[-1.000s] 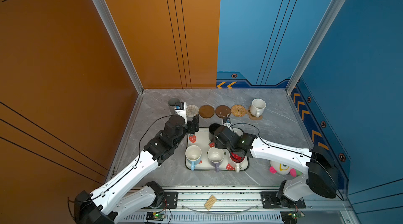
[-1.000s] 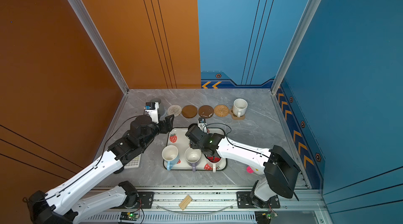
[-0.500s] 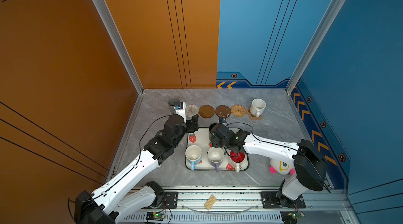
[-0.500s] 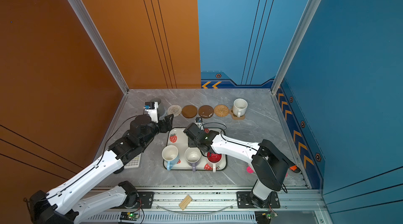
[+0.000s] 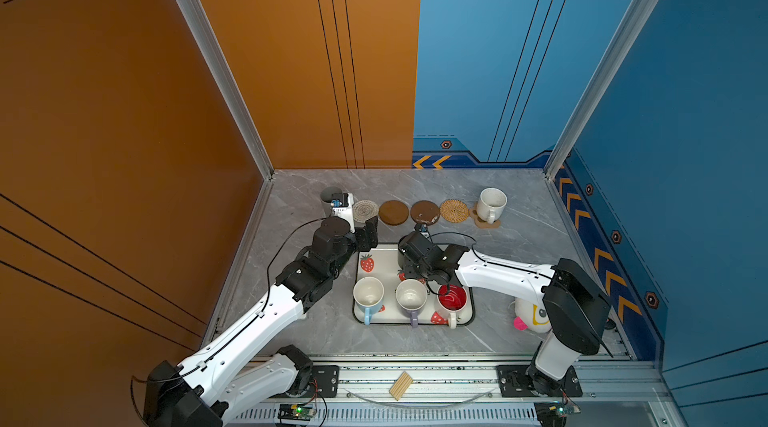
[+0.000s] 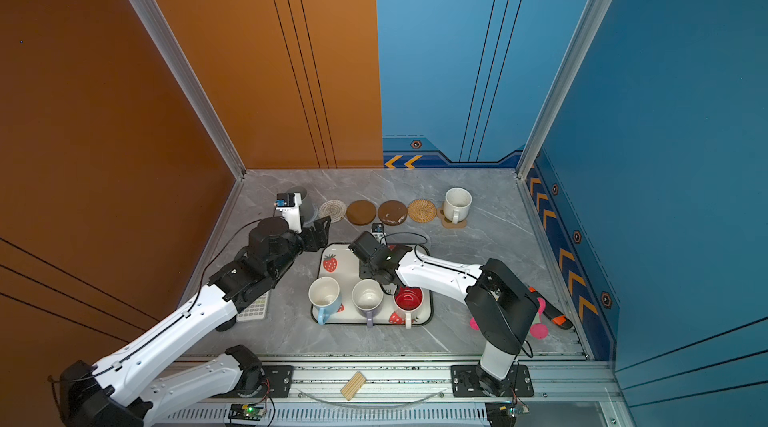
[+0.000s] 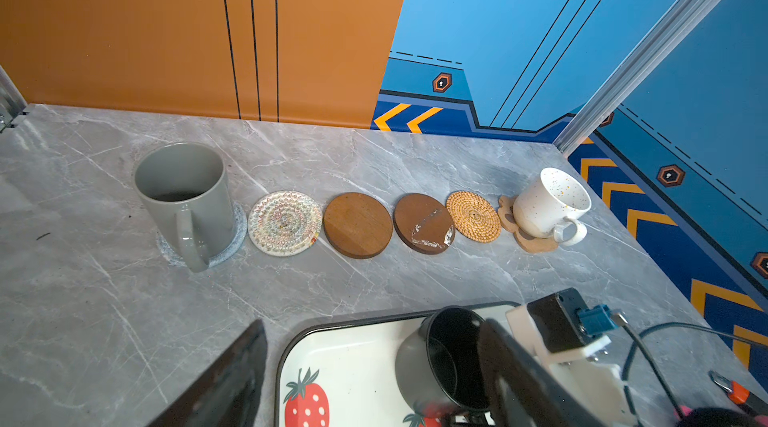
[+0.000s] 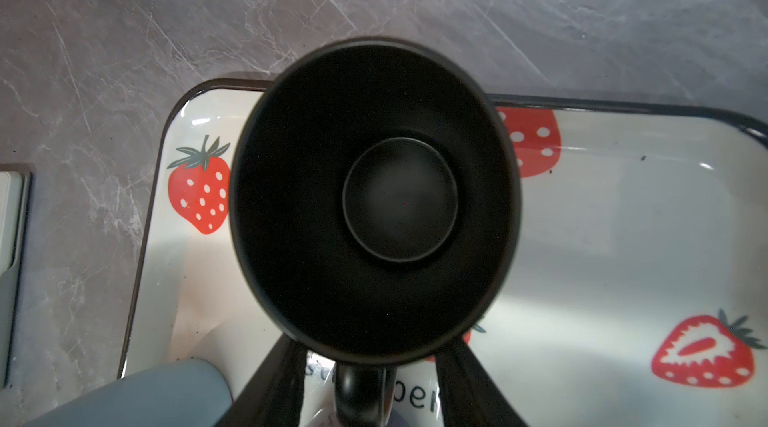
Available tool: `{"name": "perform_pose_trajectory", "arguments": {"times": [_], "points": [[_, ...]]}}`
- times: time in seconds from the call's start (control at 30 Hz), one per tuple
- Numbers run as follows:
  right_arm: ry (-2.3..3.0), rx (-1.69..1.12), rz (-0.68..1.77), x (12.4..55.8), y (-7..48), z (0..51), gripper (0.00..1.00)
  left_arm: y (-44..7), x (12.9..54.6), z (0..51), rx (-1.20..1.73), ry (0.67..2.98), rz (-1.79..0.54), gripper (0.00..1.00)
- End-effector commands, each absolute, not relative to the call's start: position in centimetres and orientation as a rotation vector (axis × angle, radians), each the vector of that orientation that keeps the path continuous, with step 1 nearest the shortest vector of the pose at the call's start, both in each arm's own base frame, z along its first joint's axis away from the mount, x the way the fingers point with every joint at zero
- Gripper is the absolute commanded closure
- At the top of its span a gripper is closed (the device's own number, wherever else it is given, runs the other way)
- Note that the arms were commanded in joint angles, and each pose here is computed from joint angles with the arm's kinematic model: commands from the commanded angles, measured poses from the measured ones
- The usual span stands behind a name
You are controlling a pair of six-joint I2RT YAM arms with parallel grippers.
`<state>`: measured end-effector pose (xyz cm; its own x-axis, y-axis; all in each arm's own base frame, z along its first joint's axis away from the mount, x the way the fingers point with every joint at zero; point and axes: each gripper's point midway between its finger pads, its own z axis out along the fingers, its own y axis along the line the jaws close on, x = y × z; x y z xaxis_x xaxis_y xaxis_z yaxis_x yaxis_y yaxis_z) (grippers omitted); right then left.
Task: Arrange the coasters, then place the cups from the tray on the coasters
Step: 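Lower the right gripper onto the black mug's rim and close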
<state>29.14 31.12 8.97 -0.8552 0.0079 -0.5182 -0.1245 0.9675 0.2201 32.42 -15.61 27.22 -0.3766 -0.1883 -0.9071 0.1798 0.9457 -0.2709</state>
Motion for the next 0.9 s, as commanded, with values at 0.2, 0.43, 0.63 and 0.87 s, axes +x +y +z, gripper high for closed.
{"name": "perform_pose_trajectory", "arguments": {"times": [0.2,0.43,0.63,0.87], "points": [[2.598,-0.077,0.315,29.7,31.4,8.2,0.57,-15.8,32.7,26.4,0.007,1.934,-0.400,0.19],[2.608,-0.080,0.309,29.9,31.6,7.9,0.73,-16.1,32.7,26.2,0.019,1.940,-0.412,0.19],[2.613,-0.083,0.285,29.9,31.4,7.8,0.86,-16.1,32.8,26.2,0.020,1.941,-0.416,0.19],[2.607,-0.095,0.273,30.0,31.4,8.4,1.00,-16.0,32.7,26.3,0.018,1.940,-0.418,0.19]]}}
